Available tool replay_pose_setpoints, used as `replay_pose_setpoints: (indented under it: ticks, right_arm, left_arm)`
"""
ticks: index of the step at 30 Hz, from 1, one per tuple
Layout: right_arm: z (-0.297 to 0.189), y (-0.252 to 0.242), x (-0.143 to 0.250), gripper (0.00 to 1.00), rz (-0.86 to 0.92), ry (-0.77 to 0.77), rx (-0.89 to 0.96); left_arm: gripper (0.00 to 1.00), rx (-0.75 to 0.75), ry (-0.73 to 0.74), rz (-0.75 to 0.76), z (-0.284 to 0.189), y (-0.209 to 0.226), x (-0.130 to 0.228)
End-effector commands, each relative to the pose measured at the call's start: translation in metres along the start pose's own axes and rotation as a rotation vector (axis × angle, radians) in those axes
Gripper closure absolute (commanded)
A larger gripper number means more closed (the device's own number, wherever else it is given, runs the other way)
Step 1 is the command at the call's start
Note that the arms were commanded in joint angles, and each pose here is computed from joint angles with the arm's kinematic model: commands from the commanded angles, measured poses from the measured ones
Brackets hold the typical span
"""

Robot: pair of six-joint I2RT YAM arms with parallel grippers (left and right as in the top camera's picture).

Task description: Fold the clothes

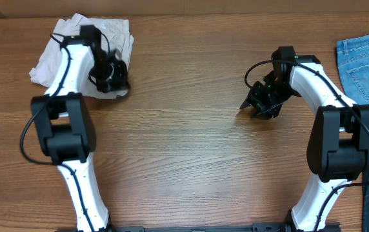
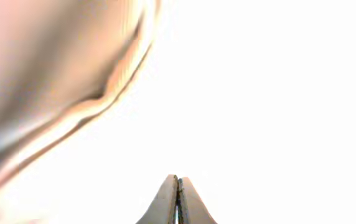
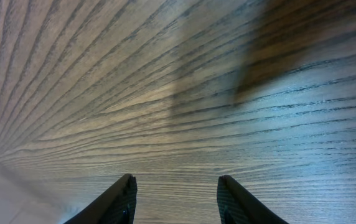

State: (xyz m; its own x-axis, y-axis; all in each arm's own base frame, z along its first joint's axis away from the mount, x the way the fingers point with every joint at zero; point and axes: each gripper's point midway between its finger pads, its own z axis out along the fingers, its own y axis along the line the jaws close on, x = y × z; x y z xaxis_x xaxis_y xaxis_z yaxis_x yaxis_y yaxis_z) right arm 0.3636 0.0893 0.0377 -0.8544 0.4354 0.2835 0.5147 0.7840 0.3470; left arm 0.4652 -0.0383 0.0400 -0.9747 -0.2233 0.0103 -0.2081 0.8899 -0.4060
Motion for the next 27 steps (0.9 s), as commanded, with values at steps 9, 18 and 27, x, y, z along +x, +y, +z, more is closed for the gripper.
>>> replay_pose_setpoints:
  ticks: [9, 18, 27]
  right_arm:
    - [-0.015, 0.012, 0.001, 0.54, -0.020, -0.033, -0.027]
    - [-0.015, 0.010, 0.004, 0.54, -0.012, -0.019, -0.018]
    - [-0.015, 0.009, 0.005, 0.54, -0.011, -0.018, -0.017]
  left_arm:
    - [0.96, -0.371, -0.458, 0.177, -0.139, 0.024, -0.076]
    - [0.96, -0.507, -0.494, 0.195, -0.144, 0.105, -0.109]
    - [0.96, -0.466, -0.426, 0.166, -0.108, 0.181, -0.116]
